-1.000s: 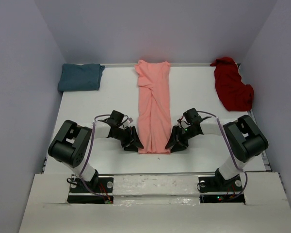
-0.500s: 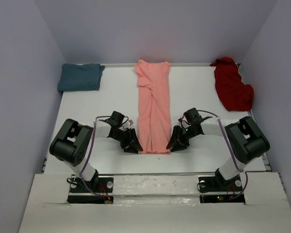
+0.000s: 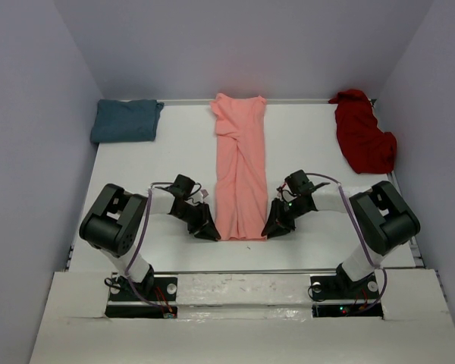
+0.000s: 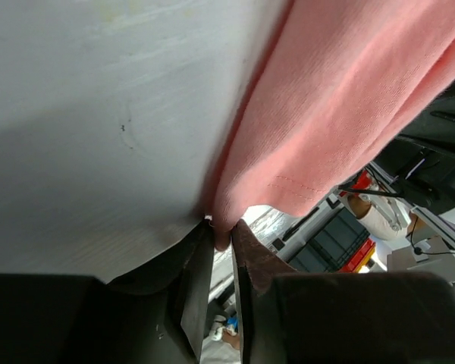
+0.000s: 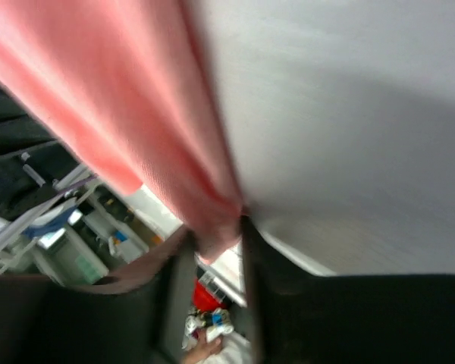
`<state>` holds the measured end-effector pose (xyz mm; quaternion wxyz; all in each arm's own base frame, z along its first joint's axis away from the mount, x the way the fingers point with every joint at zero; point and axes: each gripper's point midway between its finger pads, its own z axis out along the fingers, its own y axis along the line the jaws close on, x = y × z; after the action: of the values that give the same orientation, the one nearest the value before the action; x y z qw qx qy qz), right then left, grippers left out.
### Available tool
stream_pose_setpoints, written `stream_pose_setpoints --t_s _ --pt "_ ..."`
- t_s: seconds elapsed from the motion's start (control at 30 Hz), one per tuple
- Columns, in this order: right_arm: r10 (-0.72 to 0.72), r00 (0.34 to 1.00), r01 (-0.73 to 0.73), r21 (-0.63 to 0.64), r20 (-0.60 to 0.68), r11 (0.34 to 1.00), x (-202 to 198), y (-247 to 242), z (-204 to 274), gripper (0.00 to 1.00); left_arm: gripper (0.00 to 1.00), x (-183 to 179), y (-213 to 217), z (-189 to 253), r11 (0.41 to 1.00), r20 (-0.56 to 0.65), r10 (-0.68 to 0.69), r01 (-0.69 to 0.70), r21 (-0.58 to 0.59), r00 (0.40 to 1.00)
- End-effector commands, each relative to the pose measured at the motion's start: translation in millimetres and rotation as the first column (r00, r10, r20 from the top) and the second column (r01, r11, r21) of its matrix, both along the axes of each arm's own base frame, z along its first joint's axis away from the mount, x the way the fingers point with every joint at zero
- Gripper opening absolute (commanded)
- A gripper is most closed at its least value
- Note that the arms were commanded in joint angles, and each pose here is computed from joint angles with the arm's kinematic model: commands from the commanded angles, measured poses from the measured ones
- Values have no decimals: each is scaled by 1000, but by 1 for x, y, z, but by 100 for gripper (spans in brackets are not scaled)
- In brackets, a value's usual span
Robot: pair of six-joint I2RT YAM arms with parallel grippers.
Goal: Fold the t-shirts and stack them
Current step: Fold the tshirt
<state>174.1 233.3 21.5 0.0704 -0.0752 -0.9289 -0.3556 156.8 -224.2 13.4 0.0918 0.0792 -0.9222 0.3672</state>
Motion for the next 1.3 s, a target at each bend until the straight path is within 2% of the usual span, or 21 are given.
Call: stream_pose_setpoints --t_s 0.0,0.03,0.07,0.1,0.13,0.2,0.67,0.9,1.27 --pt "20 1000 -20 -68 -6 998 -6 -7 -14 24 29 -19 31 -38 980 -33 -15 21 198 999" --pt "19 1000 -19 -68 -9 997 -6 -7 -14 16 27 -19 31 -38 980 -34 -13 20 198 999" --pt "21 1000 -22 -65 -11 998 -6 -7 -14 0 25 -19 30 -39 980 -35 -14 20 197 999" --pt "23 1000 -24 -64 -15 998 -7 -7 -15 0 18 -19 30 -39 981 -37 -12 19 195 999" --pt "25 1000 -26 -62 -14 998 -6 -6 -14 0 2 -19 29 -39 981 -42 -16 24 190 999" --pt "29 1000 -29 -54 -1 998 -4 -5 -10 0 0 -17 27 -39 983 -43 -18 26 183 999" --pt "111 993 -109 -48 40 993 -2 -6 30 0 0 24 9 5 988 47 -37 29 150 998" --pt "135 988 -132 -38 76 991 11 1 46 0 0 45 0 28 991 96 -39 25 133 995" --pt "144 984 -141 -36 110 989 33 10 56 0 0 60 -5 43 990 116 -42 26 141 992"
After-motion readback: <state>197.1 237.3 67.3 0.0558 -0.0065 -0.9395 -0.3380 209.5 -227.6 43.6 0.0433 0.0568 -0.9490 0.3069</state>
